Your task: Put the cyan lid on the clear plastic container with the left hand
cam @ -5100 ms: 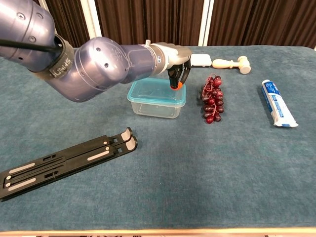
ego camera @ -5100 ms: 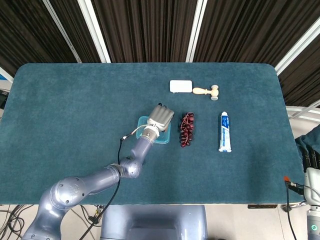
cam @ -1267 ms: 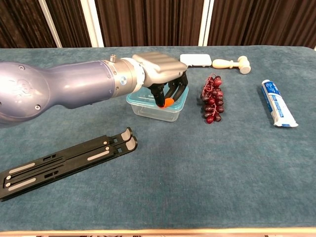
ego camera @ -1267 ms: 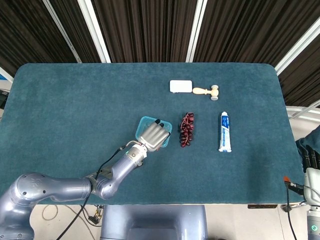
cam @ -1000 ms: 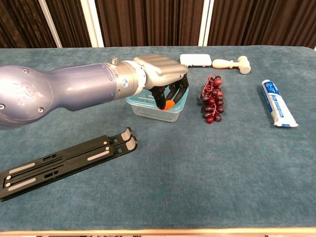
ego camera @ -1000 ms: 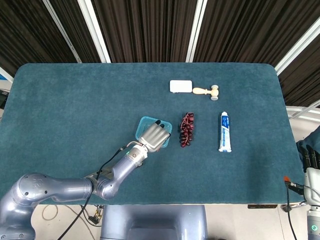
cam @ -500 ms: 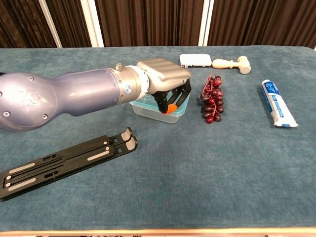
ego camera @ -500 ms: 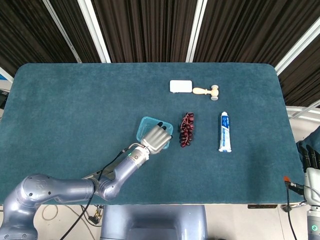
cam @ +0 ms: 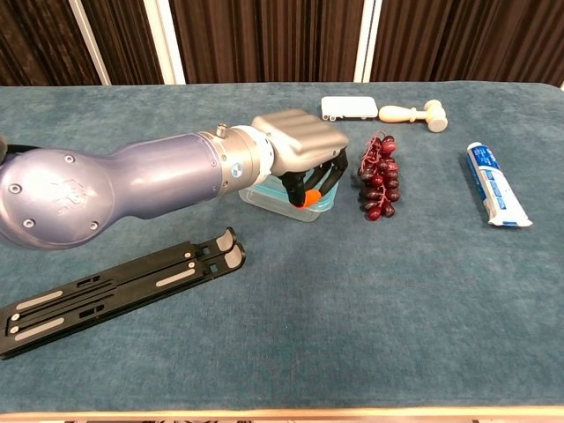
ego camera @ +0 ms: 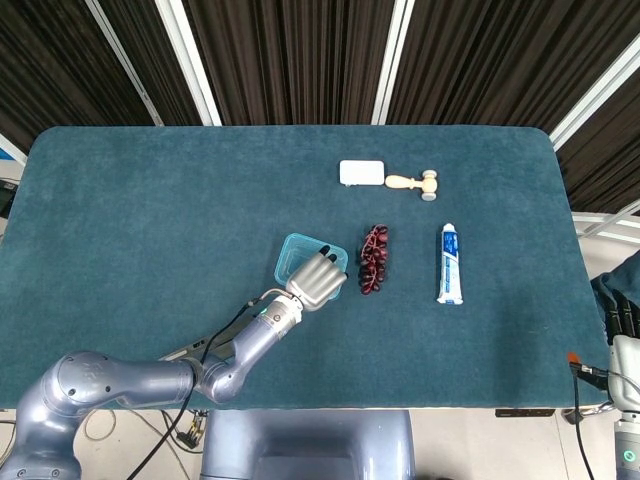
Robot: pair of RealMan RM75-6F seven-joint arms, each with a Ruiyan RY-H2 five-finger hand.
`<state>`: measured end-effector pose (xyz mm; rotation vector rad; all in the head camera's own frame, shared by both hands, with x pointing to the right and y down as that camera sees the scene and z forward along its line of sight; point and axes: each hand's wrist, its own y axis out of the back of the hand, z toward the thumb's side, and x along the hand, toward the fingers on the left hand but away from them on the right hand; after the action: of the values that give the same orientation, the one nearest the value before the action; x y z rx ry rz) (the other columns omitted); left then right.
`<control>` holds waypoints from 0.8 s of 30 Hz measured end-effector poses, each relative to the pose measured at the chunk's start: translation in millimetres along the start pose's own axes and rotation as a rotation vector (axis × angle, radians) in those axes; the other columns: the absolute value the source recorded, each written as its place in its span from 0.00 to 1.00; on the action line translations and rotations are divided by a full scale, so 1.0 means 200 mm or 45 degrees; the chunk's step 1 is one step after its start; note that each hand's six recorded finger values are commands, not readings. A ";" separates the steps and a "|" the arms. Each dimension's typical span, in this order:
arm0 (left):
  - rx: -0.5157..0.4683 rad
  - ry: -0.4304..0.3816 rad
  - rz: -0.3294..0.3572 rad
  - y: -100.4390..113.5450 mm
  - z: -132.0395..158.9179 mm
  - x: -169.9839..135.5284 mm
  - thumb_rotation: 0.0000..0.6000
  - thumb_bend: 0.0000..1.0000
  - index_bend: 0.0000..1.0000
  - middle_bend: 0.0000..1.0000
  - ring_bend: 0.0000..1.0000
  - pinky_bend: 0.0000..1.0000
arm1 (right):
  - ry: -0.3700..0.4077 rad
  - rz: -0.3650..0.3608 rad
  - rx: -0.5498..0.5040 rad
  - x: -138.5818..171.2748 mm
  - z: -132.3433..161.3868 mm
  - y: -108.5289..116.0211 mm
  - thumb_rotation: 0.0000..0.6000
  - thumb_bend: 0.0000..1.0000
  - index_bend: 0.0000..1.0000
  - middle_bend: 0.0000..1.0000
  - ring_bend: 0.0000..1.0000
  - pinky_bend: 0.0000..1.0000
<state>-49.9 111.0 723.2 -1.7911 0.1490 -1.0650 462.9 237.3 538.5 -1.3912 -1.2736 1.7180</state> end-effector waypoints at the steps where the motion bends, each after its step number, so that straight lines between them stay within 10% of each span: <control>1: 0.003 0.000 -0.001 0.00 0.00 0.00 1.00 0.53 0.67 0.56 0.30 0.21 | 0.001 0.000 0.000 0.00 0.00 0.00 1.00 0.29 0.06 0.04 0.03 0.00; 16: 0.039 0.016 -0.004 -0.04 -0.03 -0.01 1.00 0.53 0.67 0.56 0.30 0.21 | 0.005 -0.004 0.000 0.00 0.00 0.00 1.00 0.29 0.06 0.04 0.03 0.00; 24: -0.015 0.038 0.104 0.11 -0.07 -0.04 1.00 0.51 0.56 0.48 0.28 0.21 | 0.008 -0.006 0.003 0.00 0.00 0.00 1.00 0.29 0.06 0.04 0.03 0.00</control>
<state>-55.5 94.5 702.2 -1.7650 0.2451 -1.0346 462.3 237.0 538.1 -1.3896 -1.2701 1.7106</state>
